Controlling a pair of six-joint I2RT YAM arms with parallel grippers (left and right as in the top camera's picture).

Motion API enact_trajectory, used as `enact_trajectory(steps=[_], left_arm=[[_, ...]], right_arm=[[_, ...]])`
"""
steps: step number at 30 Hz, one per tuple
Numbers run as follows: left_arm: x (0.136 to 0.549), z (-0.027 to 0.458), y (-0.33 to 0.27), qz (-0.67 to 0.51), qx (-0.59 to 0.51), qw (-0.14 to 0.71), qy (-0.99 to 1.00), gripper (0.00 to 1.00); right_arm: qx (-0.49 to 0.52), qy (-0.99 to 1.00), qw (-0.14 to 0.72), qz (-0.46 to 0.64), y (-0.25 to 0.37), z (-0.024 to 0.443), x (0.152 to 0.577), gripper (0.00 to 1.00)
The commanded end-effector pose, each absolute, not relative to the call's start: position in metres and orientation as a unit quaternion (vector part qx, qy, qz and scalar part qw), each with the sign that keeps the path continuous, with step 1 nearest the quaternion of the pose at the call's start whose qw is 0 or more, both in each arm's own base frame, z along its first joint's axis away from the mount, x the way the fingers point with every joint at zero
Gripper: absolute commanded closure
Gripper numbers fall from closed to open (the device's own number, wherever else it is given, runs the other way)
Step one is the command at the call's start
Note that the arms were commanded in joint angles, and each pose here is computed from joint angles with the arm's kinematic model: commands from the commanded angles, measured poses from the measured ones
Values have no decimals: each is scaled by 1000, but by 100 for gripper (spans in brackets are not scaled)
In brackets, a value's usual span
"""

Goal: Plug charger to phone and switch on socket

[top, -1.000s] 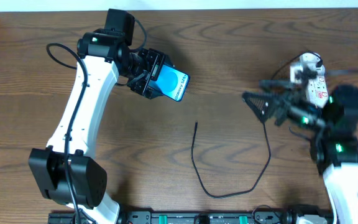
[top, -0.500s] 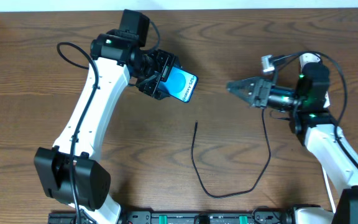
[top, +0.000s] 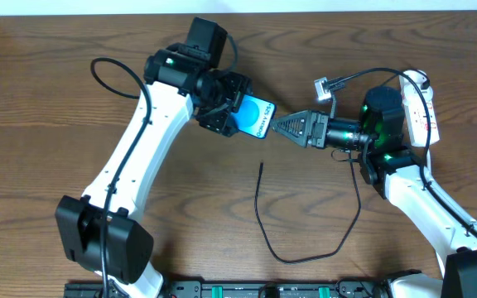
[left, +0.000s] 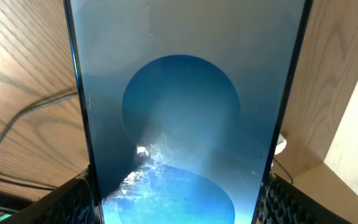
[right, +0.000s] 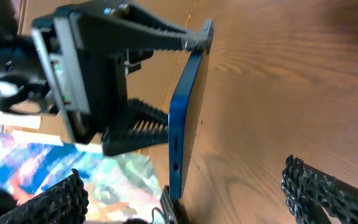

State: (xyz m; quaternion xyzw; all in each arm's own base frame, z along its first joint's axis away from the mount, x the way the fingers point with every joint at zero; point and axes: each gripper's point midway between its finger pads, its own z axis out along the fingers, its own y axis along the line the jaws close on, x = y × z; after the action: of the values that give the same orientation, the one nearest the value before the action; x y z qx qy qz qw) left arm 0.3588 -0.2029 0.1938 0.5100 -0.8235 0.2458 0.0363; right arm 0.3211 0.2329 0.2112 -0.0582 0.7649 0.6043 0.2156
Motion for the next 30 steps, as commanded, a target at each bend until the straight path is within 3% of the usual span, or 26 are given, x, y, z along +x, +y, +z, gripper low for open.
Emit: enact_trajectory(steps=[1, 10, 13, 15, 17, 30], left_arm=[[353, 208, -216, 264, 507, 25, -820, 93], [342, 210, -243, 267, 485, 25, -832, 93], [340, 210, -246, 266, 481, 22, -835, 93], [339, 209, -249, 265, 477, 20, -837, 93], [337, 209, -251, 265, 474, 19, -839, 93], [333, 210, -267, 263, 464, -3, -846, 93]], right_arm=[[-48, 768, 227, 597, 235, 213, 328, 1], [-21, 782, 225, 580, 232, 203, 333, 2], [-11, 787, 225, 574, 230, 200, 335, 8], [-5, 790, 229, 568, 229, 197, 337, 24], [3, 794, 231, 562, 228, 195, 339, 28], [3, 796, 233, 558, 227, 193, 339, 28]])
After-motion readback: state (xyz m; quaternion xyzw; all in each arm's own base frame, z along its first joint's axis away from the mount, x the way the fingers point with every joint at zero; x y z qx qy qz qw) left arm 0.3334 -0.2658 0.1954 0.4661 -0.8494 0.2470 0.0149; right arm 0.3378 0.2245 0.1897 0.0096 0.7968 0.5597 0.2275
